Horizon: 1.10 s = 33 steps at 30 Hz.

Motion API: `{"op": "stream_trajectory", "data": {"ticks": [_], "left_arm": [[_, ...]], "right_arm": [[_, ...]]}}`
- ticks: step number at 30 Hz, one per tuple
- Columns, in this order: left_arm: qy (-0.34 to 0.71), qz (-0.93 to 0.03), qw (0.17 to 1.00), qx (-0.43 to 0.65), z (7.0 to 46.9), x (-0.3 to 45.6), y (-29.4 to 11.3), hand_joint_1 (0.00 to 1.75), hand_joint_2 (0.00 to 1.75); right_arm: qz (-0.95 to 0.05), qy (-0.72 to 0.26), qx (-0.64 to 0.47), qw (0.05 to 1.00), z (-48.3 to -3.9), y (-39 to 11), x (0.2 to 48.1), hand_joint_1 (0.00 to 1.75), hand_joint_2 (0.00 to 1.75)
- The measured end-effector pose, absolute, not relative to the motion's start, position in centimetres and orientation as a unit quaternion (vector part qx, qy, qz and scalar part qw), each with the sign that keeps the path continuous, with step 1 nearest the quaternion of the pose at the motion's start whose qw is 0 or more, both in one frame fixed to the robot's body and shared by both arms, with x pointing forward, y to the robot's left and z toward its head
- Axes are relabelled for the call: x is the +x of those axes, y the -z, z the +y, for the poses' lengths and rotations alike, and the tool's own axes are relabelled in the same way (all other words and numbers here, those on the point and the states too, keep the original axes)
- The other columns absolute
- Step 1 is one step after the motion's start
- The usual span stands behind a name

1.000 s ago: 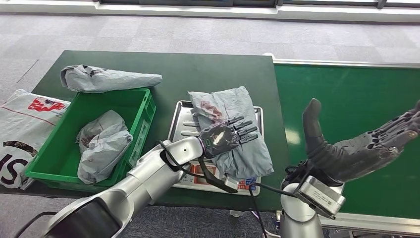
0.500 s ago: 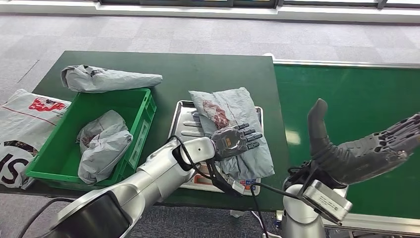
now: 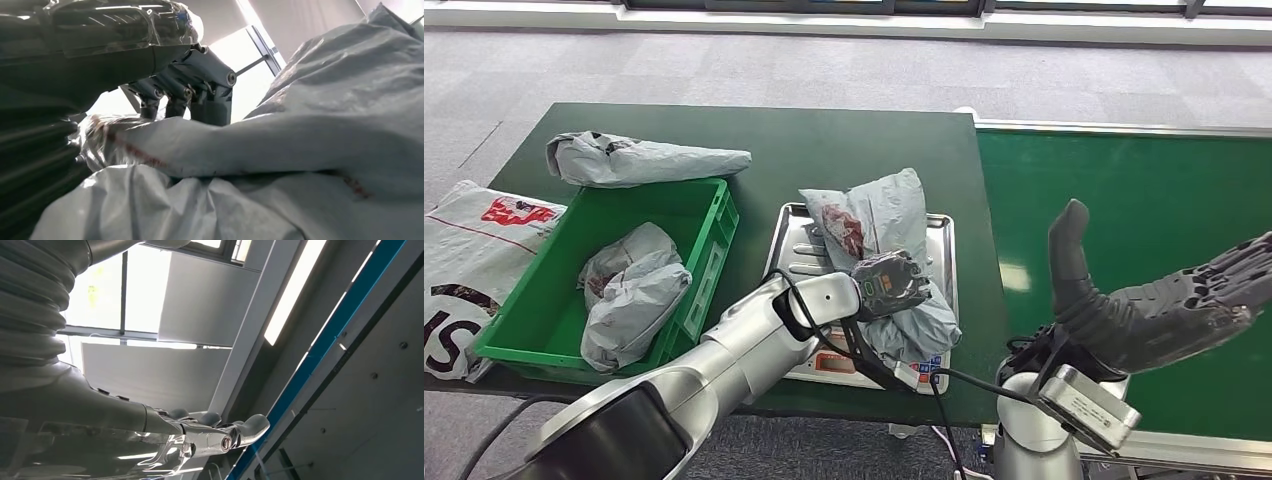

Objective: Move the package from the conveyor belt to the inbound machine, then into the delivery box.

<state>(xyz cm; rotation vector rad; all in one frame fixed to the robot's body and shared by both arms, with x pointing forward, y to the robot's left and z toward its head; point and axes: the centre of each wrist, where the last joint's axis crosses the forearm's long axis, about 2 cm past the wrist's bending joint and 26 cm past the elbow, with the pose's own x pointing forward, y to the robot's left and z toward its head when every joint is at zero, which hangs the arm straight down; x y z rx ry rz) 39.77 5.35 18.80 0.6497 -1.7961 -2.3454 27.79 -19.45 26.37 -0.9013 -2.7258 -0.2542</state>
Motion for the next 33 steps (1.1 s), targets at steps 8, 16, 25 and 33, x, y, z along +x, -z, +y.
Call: {"op": "stream_trajectory", "data": {"ticks": [8, 16, 25, 33], "left_arm": [[0.756, -0.613, 0.063, 0.220, 5.4, 39.8, -18.9, 1.75, 1.75], [0.701, -0.661, 0.062, 0.261, 6.4, 40.4, -19.5, 1.75, 1.75], [0.660, -0.689, 0.071, 0.292, 7.6, 41.5, -20.8, 1.75, 1.75], [0.630, -0.706, 0.082, 0.314, 8.4, 42.0, -21.4, 1.75, 1.75]], "right_arm": [[-0.937, 0.089, -0.311, 0.129, -19.6, -26.4, 27.7, 0.00, 1.75], [-0.937, 0.092, -0.313, 0.127, -19.7, -26.5, 27.6, 0.00, 1.75], [-0.936, 0.095, -0.315, 0.126, -19.9, -26.6, 27.5, 0.00, 1.75], [-0.934, 0.097, -0.320, 0.123, -20.2, -26.7, 27.4, 0.00, 1.75]]}}
